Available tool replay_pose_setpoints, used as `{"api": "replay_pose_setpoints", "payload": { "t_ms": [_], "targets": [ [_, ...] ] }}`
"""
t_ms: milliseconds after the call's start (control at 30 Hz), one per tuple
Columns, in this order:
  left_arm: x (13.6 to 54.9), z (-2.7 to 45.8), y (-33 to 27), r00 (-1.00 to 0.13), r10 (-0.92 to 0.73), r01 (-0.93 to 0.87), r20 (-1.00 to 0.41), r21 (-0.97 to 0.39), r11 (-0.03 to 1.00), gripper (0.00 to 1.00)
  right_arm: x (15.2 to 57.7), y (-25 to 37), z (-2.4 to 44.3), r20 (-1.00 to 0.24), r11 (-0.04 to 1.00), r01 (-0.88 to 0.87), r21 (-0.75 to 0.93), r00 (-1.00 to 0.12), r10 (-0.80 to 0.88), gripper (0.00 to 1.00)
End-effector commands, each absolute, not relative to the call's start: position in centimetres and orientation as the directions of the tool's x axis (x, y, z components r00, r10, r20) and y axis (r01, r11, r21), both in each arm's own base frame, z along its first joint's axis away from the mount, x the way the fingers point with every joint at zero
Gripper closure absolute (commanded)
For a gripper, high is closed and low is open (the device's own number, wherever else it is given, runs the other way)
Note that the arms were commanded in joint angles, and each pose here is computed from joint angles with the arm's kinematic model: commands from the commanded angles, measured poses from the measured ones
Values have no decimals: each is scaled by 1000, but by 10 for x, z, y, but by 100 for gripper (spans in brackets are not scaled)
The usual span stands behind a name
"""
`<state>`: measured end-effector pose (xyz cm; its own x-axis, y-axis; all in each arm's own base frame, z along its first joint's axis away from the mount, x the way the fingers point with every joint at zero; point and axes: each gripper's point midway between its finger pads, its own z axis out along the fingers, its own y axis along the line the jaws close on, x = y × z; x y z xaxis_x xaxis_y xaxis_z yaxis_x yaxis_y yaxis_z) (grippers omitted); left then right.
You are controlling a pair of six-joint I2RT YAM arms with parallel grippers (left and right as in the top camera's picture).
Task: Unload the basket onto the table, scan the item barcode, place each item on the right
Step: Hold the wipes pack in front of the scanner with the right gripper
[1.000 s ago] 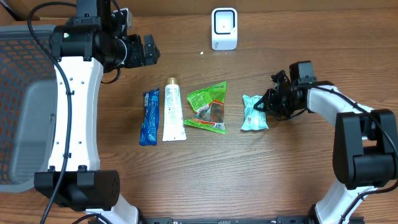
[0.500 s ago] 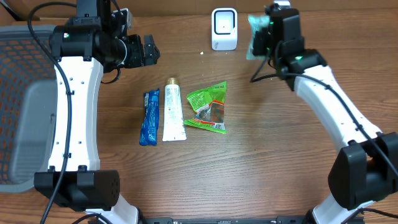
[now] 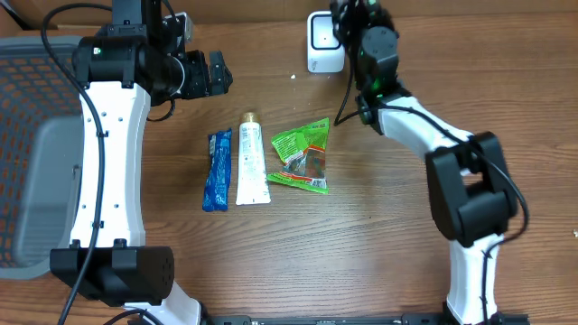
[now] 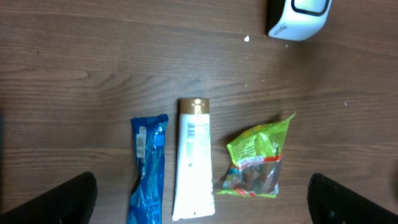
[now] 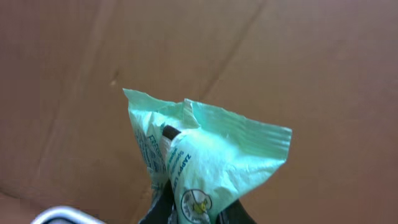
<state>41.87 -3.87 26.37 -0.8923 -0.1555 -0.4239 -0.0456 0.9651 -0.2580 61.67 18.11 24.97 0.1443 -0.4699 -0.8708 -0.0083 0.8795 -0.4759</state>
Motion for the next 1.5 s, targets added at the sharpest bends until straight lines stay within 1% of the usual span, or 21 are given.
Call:
{"api": "replay_pose_setpoints", "payload": {
  "t_ms": [0,67,133,400,667,767,833,933,1100,1367,1467],
  "targets": [
    [419,260,-43,-898,-163,-51,-409,-270,961,0,620,194,248,-838,860,-19,-509,236,-491,96],
    [419,260,-43,-898,-163,-51,-409,-270,961,0,621,209,230,-833,849,-78,-522,260,-488,96],
    [419,260,-43,-898,-163,-51,-409,-270,961,0,620,216,222,-832,845,-99,-526,264,-487,96],
    [419,260,-43,-898,-163,-51,-409,-270,961,0,612,243,220,-822,816,-200,-543,325,-467,96],
    [419,260,-43,-898,-163,-51,-409,-271,961,0,630,250,221,-815,822,-177,-540,354,-459,96],
    [419,260,-43,-898,-163,-51,-409,-270,961,0,638,249,219,-814,826,-160,-540,349,-464,96],
    [419,260,-43,-898,-163,-51,-409,-270,961,0,643,250,210,-796,802,-161,-576,336,-504,96],
    [419,260,-43,-898,-163,-51,-409,-270,961,0,644,251,205,-768,772,-155,-616,335,-546,96],
    [419,260,-43,-898,-163,-51,-409,-270,961,0,645,250,203,-764,766,-157,-624,327,-556,96],
    [419,260,-43,-898,-163,-51,-409,-270,961,0,641,257,210,-742,754,-138,-642,360,-565,96],
    [419,260,-43,-898,-163,-51,-409,-270,961,0,637,260,223,-739,758,-127,-639,375,-560,96]
  ]
}}
